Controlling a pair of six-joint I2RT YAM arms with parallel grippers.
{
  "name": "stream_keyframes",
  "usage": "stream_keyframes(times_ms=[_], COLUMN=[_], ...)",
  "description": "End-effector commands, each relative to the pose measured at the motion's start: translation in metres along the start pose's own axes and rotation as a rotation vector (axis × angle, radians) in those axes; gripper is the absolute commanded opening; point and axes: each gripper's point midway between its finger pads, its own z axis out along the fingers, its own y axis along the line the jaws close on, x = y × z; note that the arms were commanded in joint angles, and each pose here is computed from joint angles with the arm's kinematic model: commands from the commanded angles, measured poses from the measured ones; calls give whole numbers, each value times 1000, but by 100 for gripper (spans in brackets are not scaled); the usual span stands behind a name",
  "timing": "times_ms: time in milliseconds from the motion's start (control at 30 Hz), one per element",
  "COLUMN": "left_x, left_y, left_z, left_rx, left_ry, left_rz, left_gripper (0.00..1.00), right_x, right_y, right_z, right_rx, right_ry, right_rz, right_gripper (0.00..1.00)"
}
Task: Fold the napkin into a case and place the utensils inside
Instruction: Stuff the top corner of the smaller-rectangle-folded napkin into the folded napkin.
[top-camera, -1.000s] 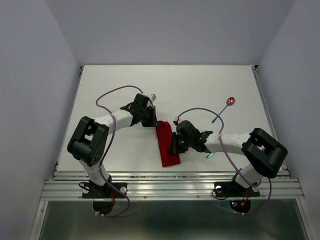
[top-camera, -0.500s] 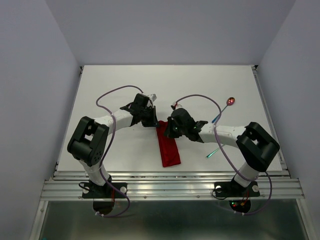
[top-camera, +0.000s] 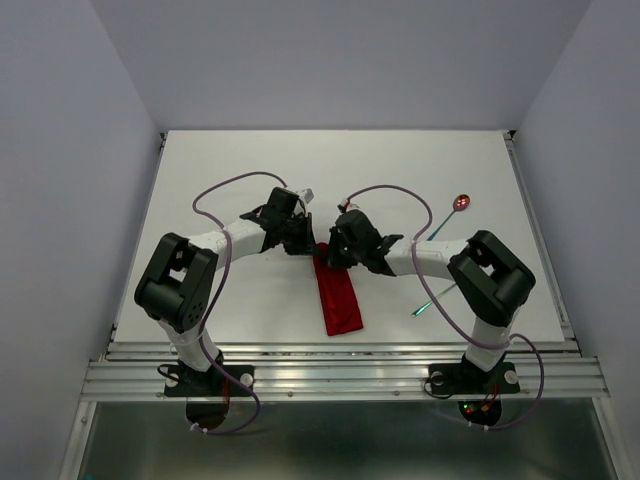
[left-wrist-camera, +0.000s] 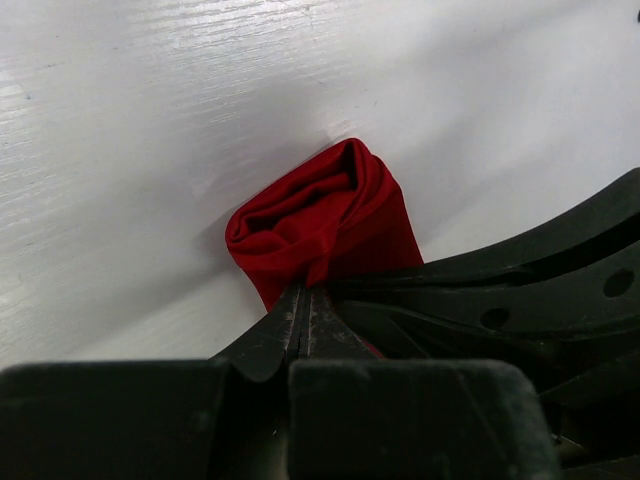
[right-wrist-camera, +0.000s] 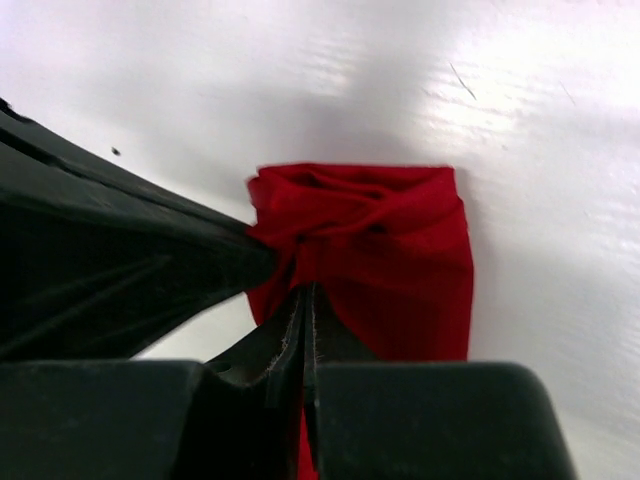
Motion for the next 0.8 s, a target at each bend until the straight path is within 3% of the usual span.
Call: stream_keyframes(times_ms=[0, 433, 767], left_x=[-22, -23, -17], left_y=[-22, -24, -22], left_z=[-16, -17, -21], left_rx=[60, 66, 51], left_ry=[-62, -59, -44], left_rz=[34, 33, 19], left_gripper=[0, 0, 0], right_x=[-32, -28, -65], right_y=[25, 34, 38], right_z=[8, 25, 18], right_rx=[-75, -134, -168], right_ry=[-89, -85, -271], right_rz=[9, 49, 115], right_gripper=[3, 2, 1])
